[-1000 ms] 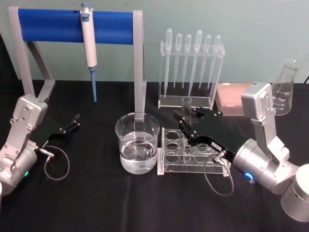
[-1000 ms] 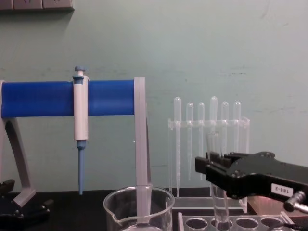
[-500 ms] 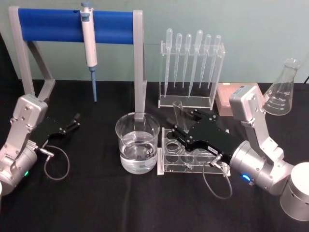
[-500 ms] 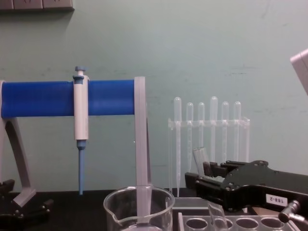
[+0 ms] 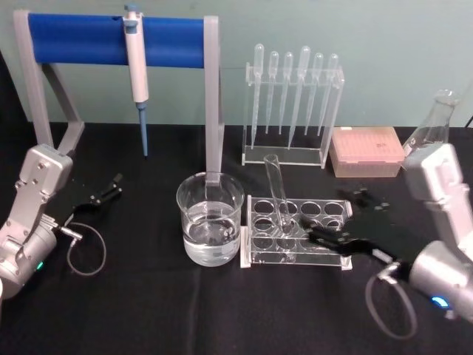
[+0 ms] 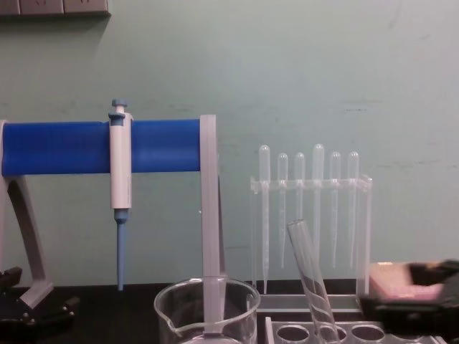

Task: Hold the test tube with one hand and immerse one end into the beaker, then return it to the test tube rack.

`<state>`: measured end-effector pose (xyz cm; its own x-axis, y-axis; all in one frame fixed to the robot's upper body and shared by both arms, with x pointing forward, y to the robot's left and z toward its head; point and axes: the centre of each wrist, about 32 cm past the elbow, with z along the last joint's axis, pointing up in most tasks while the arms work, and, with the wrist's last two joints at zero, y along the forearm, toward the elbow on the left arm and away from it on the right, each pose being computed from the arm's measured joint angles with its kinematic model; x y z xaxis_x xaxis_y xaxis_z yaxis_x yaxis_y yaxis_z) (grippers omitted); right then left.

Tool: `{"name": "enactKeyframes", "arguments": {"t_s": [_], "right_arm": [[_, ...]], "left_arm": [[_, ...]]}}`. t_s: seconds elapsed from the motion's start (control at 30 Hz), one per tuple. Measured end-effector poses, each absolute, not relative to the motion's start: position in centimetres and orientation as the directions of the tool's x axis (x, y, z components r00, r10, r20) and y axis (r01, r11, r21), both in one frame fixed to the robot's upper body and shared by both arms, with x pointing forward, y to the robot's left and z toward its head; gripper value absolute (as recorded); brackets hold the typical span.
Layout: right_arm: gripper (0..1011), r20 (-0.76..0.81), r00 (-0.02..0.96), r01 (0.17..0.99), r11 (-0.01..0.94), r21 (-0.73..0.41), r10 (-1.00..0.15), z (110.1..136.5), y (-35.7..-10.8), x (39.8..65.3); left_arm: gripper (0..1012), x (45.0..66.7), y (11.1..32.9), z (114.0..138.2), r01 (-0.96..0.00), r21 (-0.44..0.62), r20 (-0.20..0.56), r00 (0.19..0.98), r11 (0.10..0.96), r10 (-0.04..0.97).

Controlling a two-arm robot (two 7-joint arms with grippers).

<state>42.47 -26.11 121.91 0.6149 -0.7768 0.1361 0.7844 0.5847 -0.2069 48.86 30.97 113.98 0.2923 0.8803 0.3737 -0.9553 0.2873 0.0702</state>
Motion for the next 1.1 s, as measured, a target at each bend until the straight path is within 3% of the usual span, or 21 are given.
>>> {"name": "enactKeyframes", "arguments": {"t_s": [0.13, 0.37, 0.53, 0.73, 1.1], "right_arm": [[1004, 0.154, 0.532, 0.843, 0.504, -0.189, -0.833, 121.7, -27.4, 42.2], [1004, 0.186, 0.282, 0.959, 0.27, -0.091, -0.941, 118.1, -28.6, 43.4], [1004, 0.167, 0.158, 0.987, 0.15, -0.06, -0.973, 115.7, -28.8, 43.9], [1004, 0.146, 0.138, 0.988, 0.127, -0.085, -0.98, 113.4, -28.4, 44.3], [1004, 0.149, 0.141, 0.988, 0.131, -0.079, -0.979, 113.7, -28.4, 44.3]], "left_arm": [[1000, 48.9, 31.0, 114.0, -0.955, 0.07, 0.374, 0.292, 0.287, 0.88], [1000, 48.9, 31.0, 114.0, -0.955, 0.07, 0.374, 0.292, 0.287, 0.88], [1000, 48.9, 31.0, 114.0, -0.955, 0.07, 0.374, 0.292, 0.287, 0.88], [1000, 48.9, 31.0, 114.0, -0.955, 0.07, 0.374, 0.292, 0.287, 0.88], [1000, 48.9, 31.0, 114.0, -0.955, 0.07, 0.374, 0.292, 0.287, 0.88]]}}
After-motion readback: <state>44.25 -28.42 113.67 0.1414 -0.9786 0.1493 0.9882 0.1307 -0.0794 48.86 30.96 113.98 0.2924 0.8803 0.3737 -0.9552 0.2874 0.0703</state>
